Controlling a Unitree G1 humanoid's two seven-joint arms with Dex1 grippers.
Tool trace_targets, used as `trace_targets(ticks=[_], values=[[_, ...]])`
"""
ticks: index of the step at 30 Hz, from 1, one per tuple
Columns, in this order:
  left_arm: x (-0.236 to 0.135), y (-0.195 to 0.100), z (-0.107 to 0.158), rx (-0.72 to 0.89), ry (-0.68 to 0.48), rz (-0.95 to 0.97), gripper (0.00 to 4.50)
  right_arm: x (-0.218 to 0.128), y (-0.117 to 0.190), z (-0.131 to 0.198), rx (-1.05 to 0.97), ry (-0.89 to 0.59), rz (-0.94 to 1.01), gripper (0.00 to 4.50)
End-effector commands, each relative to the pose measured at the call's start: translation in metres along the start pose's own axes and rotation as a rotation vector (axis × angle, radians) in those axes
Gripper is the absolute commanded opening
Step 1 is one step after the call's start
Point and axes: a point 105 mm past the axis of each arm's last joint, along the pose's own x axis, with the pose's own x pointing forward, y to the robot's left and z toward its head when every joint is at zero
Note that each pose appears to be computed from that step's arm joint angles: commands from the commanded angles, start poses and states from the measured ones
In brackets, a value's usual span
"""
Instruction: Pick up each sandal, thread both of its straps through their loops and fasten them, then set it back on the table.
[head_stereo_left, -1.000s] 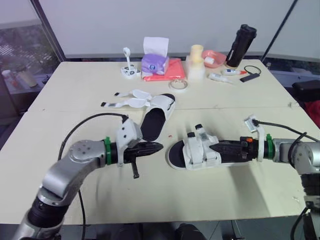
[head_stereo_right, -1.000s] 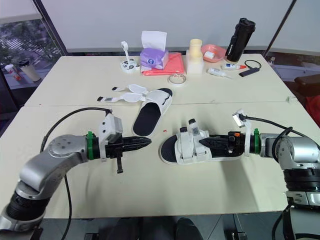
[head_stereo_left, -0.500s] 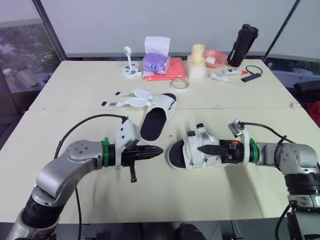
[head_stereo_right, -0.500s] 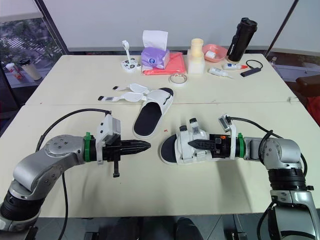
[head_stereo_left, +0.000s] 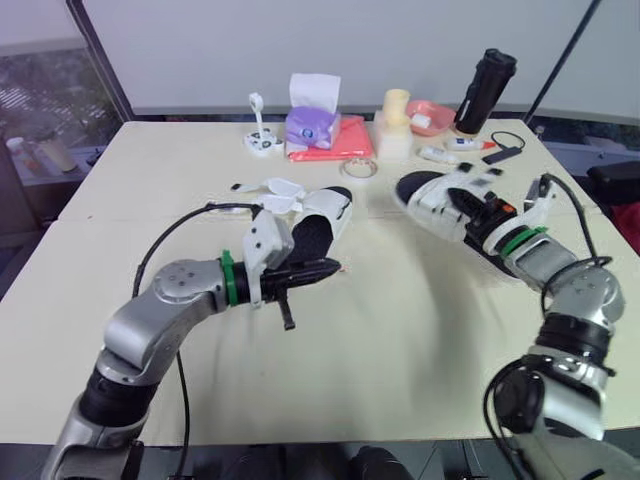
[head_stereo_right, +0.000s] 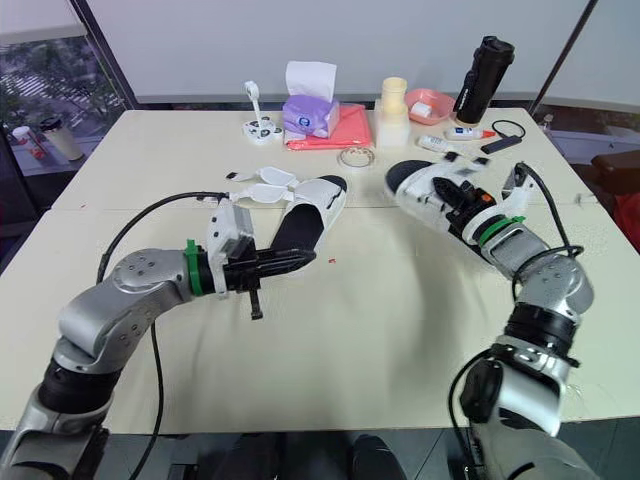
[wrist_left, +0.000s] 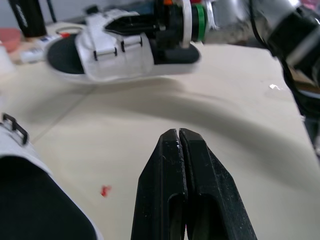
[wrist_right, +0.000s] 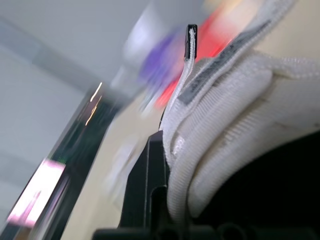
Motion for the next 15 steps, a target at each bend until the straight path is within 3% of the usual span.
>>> trace_targets(ticks=[1,8,11,15], values=[[0.008,0.006,0.007,0.048,-0.038,0.025,0.02,-0.001,-0.011,0.038,-0.062,-0.266,-0.206,0.02],[0.016,0.012,-0.003,0.033,-0.051,0.071,0.02,0.002,-0.039,0.030,0.009,-0.451,-0.432,0.02],[0.016,0.013,-0.006,0.024,-0.053,0.093,0.02,0.003,-0.043,0.020,0.031,-0.457,-0.473,0.02],[0.016,0.015,-0.009,0.021,-0.051,0.119,0.02,0.003,-0.053,0.010,0.020,-0.409,-0.488,1.87]])
